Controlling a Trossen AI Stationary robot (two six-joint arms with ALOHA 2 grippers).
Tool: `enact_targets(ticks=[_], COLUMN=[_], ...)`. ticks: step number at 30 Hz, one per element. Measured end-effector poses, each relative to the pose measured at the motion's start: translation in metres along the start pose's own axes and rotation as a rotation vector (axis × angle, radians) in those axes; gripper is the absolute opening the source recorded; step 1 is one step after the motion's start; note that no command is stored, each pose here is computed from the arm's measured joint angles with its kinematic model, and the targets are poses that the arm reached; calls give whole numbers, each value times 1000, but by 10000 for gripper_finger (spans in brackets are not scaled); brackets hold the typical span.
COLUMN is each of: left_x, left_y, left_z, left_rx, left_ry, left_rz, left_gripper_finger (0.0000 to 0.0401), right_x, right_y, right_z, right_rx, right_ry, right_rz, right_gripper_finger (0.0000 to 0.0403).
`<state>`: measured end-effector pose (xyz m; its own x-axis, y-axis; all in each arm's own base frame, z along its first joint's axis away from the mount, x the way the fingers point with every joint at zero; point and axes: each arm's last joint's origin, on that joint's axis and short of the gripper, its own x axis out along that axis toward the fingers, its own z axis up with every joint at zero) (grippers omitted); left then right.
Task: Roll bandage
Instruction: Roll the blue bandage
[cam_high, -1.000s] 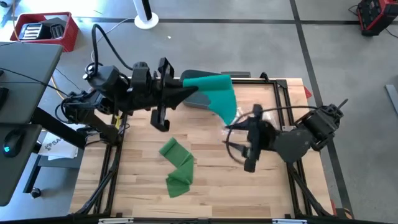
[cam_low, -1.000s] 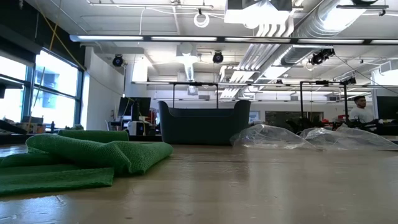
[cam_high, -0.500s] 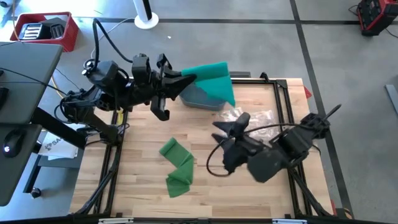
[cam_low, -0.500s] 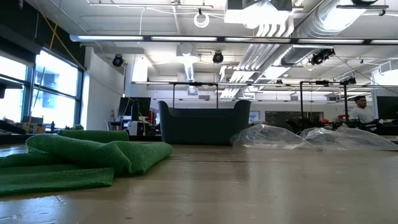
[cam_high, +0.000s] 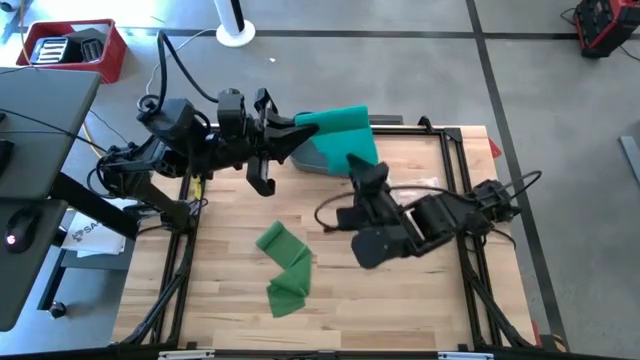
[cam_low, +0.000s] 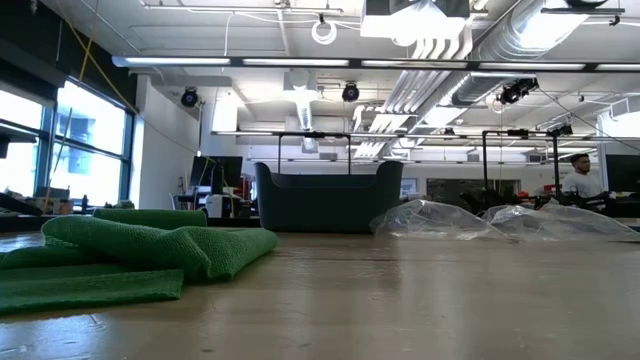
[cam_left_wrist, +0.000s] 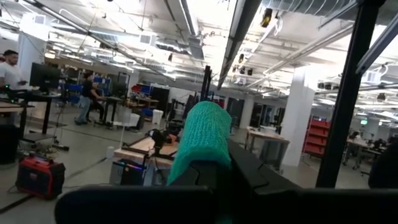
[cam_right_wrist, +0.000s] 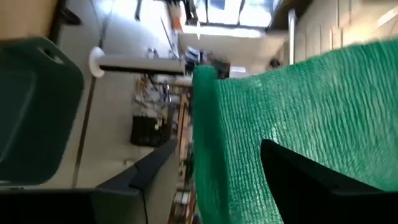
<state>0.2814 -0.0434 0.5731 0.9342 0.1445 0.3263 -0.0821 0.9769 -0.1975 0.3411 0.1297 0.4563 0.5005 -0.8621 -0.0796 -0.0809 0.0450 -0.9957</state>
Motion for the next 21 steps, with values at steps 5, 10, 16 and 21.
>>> enact_targets(ticks=[5, 10, 16, 21], left_x=[0, 0, 0, 1], left_y=[0, -1, -1, 2], left_z=[0, 0, 0, 1], left_rx=[-6, -57, -75, -64], left_ry=[2, 7, 7, 3], left_rz=[-23, -60, -81, -69], left_gripper_finger=[5, 5, 5, 5], right_x=[16, 27, 29, 12], right_y=[-2, -3, -3, -1], right_z=[-4, -7, -7, -1], right_rx=[47, 54, 110, 389], right_ry=[70, 101, 102, -61], right_rz=[-22, -20, -19, 111], right_gripper_finger=[220, 201, 157, 119])
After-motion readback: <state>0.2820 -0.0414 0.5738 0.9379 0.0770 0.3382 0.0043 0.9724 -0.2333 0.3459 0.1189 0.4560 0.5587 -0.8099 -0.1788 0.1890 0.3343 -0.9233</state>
